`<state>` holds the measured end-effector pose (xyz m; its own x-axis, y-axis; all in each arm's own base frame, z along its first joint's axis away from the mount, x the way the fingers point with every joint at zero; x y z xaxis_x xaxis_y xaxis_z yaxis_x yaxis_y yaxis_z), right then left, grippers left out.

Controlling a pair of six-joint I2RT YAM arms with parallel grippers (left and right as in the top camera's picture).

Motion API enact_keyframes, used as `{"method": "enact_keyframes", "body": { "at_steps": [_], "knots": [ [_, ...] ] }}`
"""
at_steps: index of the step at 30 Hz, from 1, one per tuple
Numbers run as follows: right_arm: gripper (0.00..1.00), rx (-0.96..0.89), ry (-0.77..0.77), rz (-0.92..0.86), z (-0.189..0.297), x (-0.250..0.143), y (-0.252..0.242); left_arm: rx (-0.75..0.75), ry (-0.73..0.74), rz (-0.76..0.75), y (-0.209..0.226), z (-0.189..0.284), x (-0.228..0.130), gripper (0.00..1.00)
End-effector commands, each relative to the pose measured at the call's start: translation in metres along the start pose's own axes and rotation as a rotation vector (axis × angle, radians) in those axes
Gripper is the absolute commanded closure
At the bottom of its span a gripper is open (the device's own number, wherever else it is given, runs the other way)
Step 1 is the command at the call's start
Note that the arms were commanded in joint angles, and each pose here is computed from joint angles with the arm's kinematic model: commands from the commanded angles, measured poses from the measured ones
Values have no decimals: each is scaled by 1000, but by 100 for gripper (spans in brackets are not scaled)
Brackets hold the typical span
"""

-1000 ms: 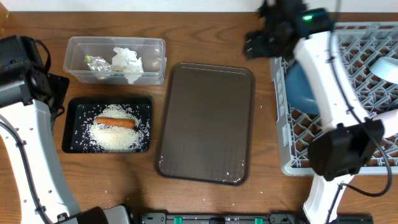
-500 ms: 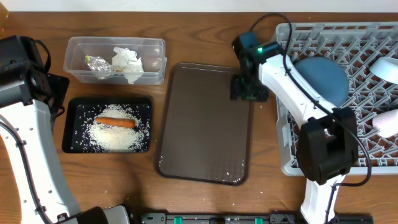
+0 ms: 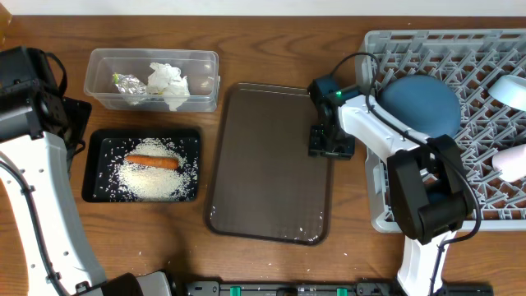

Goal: Sort waste into correct bins and load items into the dishwasher rack

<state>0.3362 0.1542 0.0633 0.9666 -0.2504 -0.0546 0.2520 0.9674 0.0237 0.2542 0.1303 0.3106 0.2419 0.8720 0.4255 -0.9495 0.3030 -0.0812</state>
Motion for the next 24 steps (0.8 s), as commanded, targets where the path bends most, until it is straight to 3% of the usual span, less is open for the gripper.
{"method": "enact_keyframes", "body": {
  "at_steps": [1, 8, 17, 24],
  "knots": [
    [54, -27, -8, -10, -4, -2, -2, 14, 3, 14, 3, -2, 0, 2],
    [73, -36, -46, 23, -4, 5, -3, 14, 2, 14, 3, -2, 0, 2],
    [82, -35, -96, 123, -3, 16, -4, 14, 2, 15, 3, -2, 0, 2],
    [82, -48, -97, 97, -2, 23, -16, 14, 2, 14, 3, -2, 0, 2]
  ]
}}
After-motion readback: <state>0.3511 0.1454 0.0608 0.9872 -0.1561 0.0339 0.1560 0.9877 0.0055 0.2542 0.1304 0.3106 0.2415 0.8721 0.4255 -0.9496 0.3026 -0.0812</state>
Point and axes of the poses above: each gripper's point midway between its finger pads, its own z axis back along the fingers, its own y axis along the line the jaws close on, x = y × z, the point moved 6 cm from there along z, back along the fingers, and after that the axes turned 7 degrees about -z, right-handed, at the moved point
